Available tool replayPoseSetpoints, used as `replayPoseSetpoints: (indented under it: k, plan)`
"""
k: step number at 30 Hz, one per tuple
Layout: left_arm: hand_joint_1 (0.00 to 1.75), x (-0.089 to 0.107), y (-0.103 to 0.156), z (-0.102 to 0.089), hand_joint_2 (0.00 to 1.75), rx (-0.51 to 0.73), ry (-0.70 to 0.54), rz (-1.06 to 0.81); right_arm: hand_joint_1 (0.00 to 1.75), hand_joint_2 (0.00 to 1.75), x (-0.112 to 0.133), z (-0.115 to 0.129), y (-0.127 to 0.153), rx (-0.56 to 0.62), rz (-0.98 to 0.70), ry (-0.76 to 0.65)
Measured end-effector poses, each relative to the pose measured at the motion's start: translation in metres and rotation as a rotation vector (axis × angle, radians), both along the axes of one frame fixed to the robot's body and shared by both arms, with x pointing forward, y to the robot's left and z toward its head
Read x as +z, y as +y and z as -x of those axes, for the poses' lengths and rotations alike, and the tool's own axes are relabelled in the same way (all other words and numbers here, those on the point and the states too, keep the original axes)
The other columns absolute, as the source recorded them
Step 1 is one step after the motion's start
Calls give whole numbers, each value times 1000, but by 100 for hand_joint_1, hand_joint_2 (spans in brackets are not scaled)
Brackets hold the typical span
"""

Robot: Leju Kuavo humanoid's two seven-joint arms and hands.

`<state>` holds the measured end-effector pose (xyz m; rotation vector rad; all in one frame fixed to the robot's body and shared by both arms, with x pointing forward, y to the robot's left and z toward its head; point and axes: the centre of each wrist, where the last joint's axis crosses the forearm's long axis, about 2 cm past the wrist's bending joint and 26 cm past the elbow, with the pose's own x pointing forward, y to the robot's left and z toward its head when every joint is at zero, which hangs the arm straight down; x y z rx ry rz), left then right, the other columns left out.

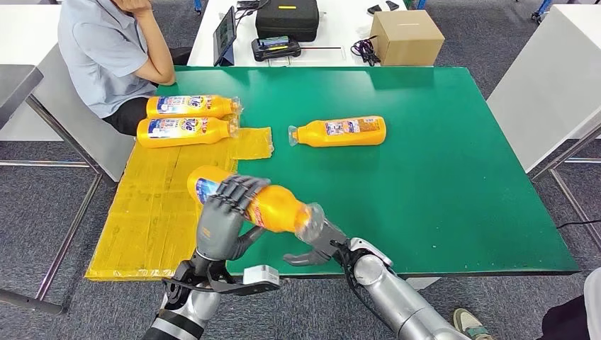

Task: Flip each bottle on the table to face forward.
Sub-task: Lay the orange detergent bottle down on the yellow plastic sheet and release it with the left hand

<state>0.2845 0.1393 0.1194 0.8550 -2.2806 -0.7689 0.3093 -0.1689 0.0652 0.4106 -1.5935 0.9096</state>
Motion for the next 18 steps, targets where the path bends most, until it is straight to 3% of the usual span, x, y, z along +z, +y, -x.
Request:
replayPoseSetpoints:
  k: [2, 7, 11, 18]
  plan:
    - [175, -5, 6, -2, 175, 28, 1, -75, 0, 175, -2, 1, -2, -1, 7, 2]
    - [175, -16, 17, -5, 175, 147, 166, 161, 0, 175, -1, 0, -2, 3, 3, -5]
    - [175, -25, 31, -16, 175, 219, 292, 128, 0, 175, 1, -2, -3, 7, 3, -8]
    - [175, -35, 56, -34, 175, 229, 410, 166, 0, 175, 2, -2, -4, 4, 3, -16]
